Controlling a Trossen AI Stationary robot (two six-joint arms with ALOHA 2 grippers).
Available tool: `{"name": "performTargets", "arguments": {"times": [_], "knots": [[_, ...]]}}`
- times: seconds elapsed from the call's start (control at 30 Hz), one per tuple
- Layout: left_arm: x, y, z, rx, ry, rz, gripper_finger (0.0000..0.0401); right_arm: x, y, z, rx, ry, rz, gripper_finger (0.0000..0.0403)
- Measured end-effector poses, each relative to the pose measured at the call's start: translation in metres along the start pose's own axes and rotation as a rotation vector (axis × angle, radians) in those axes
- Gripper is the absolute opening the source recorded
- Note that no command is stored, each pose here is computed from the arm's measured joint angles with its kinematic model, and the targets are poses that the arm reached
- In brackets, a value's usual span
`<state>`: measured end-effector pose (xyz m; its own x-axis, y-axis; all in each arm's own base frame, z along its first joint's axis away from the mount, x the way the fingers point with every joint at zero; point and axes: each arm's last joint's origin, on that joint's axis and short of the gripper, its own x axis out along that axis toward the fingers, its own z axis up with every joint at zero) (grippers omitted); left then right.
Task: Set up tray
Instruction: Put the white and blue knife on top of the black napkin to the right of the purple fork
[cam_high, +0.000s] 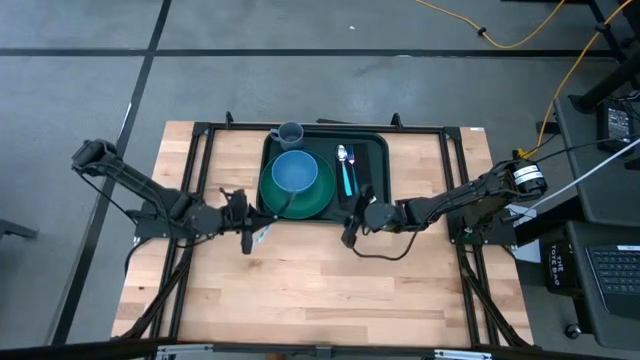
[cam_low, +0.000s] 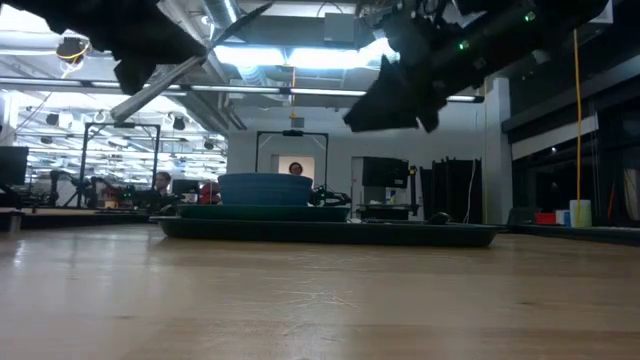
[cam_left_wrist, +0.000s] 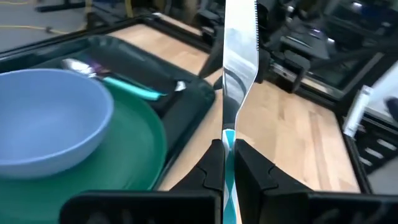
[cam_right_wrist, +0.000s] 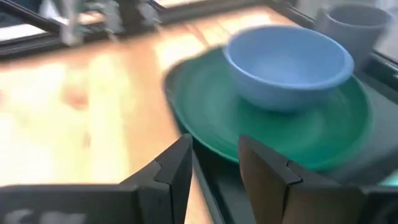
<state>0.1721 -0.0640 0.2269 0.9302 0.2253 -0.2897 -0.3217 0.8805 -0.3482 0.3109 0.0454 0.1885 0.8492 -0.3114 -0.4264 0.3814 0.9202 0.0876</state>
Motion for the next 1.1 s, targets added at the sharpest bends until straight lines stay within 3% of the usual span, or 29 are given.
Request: {"name": "performTargets", "arguments": {"times": [0.13, 0.43, 0.67, 0.77, 0.9, 1.1], "knots": [[0.009, -0.001, 0.004, 0.026, 0.013, -0.089, 0.0005, 0.000, 0.004, 0.006, -0.055, -0.044, 0.080, 0.0133], [0.030, -0.001, 0.020, 0.136, -0.057, -0.294, 0.0005, -0.001, 0.006, 0.014, -0.125, -0.123, 0.104, 0.0133], [0.041, 0.004, 0.032, 0.202, -0.126, -0.416, 0.0005, -0.007, 0.017, 0.032, -0.275, -0.319, 0.327, 0.0133], [0.048, 0.009, 0.034, 0.202, -0.135, -0.426, 0.0005, -0.008, 0.017, 0.035, -0.335, -0.360, 0.339, 0.0133], [0.057, 0.015, 0.037, 0.205, -0.145, -0.497, 0.0005, -0.006, 0.014, 0.036, -0.341, -0.363, 0.332, 0.0133], [0.068, 0.014, 0.048, 0.272, -0.182, -0.684, 0.0005, -0.003, 0.007, 0.040, -0.350, -0.371, 0.415, 0.0133]]}}
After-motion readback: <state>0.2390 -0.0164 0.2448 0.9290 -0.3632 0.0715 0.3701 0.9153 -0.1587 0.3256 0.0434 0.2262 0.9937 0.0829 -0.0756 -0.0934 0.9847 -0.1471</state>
